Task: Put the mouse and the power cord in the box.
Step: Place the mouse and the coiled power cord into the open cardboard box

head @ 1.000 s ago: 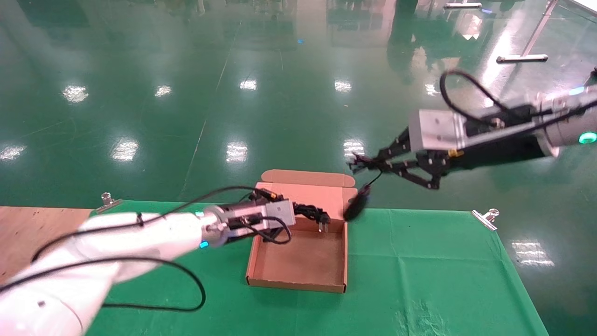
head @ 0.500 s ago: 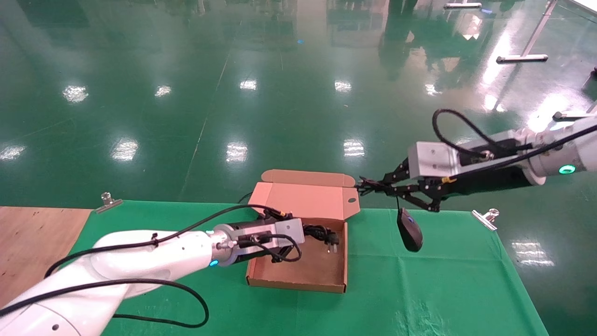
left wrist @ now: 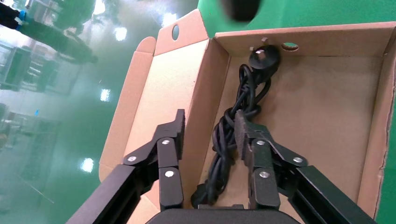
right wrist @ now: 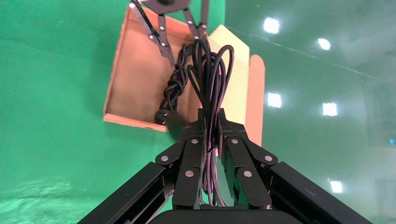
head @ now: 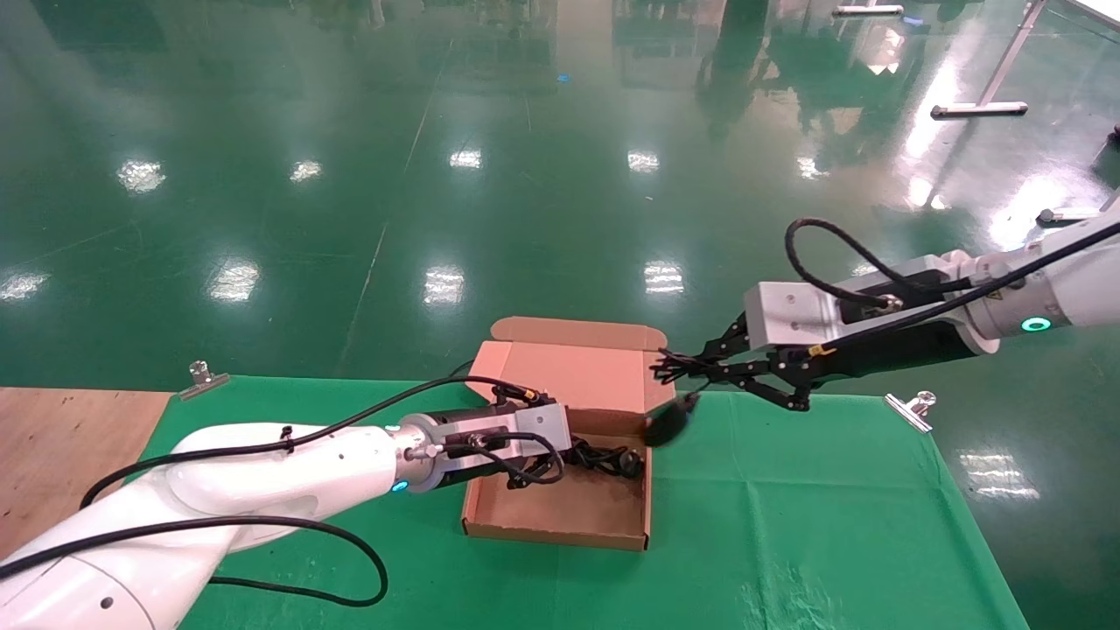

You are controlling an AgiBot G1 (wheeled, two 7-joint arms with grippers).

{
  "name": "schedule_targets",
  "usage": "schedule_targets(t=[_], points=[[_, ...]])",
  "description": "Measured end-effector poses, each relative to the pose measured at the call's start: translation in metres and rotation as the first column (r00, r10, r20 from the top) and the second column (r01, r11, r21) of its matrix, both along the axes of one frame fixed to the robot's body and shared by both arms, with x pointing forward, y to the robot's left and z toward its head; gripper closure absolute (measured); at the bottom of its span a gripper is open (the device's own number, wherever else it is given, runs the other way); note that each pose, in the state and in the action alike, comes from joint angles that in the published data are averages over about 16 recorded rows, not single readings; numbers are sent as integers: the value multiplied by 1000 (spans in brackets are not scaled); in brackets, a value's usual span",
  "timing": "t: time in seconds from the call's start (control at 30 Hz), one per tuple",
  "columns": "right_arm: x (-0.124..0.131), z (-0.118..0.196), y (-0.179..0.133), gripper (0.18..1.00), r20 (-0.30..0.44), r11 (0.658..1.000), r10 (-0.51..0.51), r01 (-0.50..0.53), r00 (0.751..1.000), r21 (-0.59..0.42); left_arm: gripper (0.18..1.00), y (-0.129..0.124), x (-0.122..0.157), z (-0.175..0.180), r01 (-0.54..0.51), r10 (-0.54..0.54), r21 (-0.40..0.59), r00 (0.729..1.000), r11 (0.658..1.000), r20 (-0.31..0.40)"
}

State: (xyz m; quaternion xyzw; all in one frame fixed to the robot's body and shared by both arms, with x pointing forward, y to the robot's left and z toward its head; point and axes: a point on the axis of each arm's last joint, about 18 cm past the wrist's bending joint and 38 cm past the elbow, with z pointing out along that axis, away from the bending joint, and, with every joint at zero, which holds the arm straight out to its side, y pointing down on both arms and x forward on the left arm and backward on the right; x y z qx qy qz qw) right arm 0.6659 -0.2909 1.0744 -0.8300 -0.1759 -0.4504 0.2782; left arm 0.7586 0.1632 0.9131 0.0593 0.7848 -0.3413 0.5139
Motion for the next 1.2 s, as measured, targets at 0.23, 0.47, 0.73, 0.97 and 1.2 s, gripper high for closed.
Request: schedule_targets(t=[0.23,0.47,0.73,0.97,1.2], points=[[1,3,24,961,-14,999,35,-36,999,-32,664,59,-30,26,75,-93,-233,993,970,-71],[7,-1,68,961,-32,995,72,-75,997,-72,508,155,-87,51,135,-174,-441,984,887,-49],[17,-17,133,961,-31,988,101,-104,994,-111,349,246,-139,50,81,-108,-520,994,850,-21],[17,-37,186,961,-7,985,114,-114,994,-128,256,295,-168,42,16,-31,-540,999,842,-19],[20,-69,213,961,-6,986,93,-93,996,-135,200,315,-177,28,-26,8,-544,999,839,-35]])
